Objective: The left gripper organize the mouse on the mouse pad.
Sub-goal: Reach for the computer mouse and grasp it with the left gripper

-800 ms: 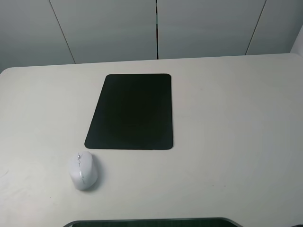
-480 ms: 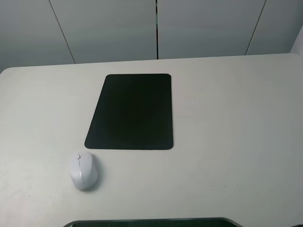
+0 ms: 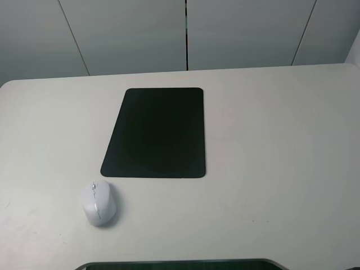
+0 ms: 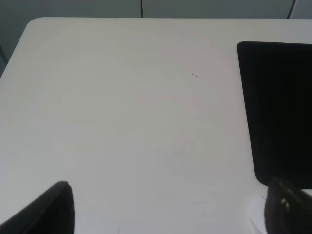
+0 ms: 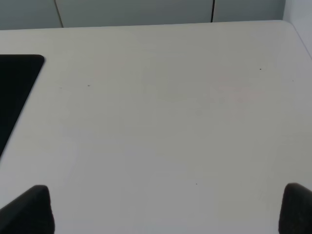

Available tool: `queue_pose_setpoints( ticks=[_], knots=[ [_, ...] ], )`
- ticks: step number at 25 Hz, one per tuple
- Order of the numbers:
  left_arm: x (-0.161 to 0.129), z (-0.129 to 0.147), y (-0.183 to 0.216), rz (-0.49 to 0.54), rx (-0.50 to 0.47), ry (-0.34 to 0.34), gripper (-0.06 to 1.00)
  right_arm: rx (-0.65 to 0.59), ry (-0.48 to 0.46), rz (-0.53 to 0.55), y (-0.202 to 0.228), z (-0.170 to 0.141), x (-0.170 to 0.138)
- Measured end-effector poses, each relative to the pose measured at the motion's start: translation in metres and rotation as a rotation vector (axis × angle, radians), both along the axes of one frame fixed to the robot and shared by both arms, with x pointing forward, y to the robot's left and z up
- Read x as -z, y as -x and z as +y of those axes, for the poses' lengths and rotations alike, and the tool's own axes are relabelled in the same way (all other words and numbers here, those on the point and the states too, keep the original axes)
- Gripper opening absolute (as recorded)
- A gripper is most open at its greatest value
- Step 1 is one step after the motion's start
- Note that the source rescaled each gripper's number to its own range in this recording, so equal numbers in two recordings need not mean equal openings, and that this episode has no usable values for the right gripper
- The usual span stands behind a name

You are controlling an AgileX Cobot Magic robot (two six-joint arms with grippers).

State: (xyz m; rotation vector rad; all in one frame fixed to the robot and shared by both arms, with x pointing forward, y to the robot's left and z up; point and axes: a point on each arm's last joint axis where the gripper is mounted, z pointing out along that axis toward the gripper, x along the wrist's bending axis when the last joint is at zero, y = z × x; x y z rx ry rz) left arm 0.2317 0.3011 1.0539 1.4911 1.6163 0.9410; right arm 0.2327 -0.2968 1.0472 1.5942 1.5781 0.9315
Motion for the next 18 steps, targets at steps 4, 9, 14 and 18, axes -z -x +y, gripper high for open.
queue_pose_setpoints(
  ticks=[4,9,14,18],
  knots=[
    [0.0000,0.0000,0.0000,0.000,0.002,-0.003,1.00,0.000,0.000,0.000,0.0000,0.0000,0.0000],
    [0.0000,0.0000,0.0000,0.000,0.001,-0.002,1.00,0.000,0.000,0.000,0.0000,0.0000,0.0000],
    [0.0000,0.0000,0.0000,0.000,0.005,-0.009,1.00,0.000,0.000,0.000,0.0000,0.0000,0.0000],
    [0.0000,0.0000,0.0000,0.001,0.008,-0.015,1.00,0.000,0.000,0.000,0.0000,0.0000,0.0000]
  ],
)
